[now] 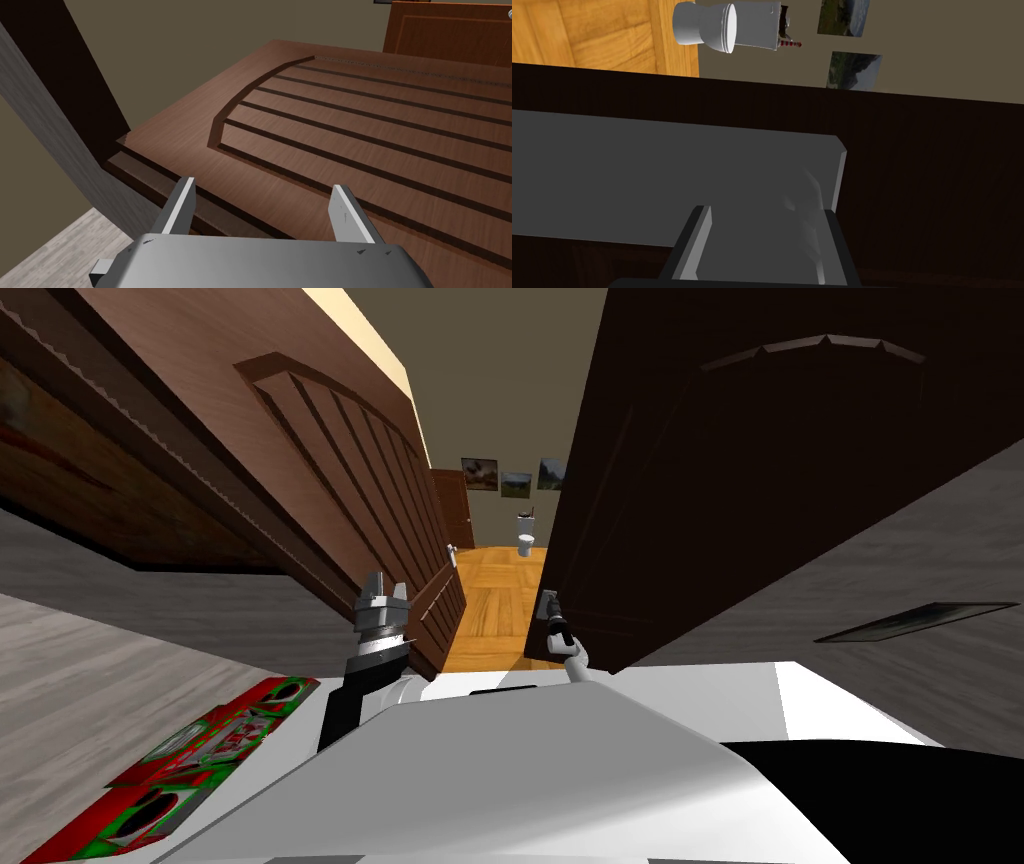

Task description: Push the door open

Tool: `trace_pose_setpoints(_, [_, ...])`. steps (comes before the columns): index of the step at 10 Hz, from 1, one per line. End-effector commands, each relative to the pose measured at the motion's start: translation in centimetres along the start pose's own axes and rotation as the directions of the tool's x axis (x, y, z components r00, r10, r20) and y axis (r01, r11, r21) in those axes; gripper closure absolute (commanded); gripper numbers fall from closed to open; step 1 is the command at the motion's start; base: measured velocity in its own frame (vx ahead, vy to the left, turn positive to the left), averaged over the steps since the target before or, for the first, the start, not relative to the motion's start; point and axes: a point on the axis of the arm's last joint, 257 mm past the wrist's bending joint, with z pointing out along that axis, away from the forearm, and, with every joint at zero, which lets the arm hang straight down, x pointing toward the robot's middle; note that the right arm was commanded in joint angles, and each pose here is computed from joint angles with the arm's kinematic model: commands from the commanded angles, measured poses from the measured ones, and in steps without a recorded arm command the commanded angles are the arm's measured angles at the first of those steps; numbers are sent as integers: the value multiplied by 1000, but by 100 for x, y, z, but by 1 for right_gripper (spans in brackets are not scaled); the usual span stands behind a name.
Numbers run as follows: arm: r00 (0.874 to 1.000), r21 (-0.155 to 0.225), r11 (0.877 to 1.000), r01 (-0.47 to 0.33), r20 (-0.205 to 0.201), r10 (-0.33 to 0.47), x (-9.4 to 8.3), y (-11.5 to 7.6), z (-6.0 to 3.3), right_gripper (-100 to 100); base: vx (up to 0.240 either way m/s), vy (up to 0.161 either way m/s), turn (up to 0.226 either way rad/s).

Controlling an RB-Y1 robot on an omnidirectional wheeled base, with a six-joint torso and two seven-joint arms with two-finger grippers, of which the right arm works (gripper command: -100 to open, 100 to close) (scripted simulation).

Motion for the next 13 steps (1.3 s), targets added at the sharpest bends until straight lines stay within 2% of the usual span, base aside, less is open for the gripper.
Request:
trace_pose_setpoints(1, [999,-6,1000,13,31,-12,-195,26,21,100,154,71,-51])
trace_pose_setpoints(4, [998,-6,1000,18,67,-18,-415,35,24,100,132,57,-52])
trace_pose_setpoints(6, [998,-6,1000,18,67,-18,-415,35,24,100,80,29,-26])
trace_pose_setpoints(7, [996,-5,1000,20,90,-19,-544,39,22,100,109,53,-39])
trace_pose_setpoints(13, [988,-2,1000,13,157,-13,-886,37,-7,100,146,63,-84])
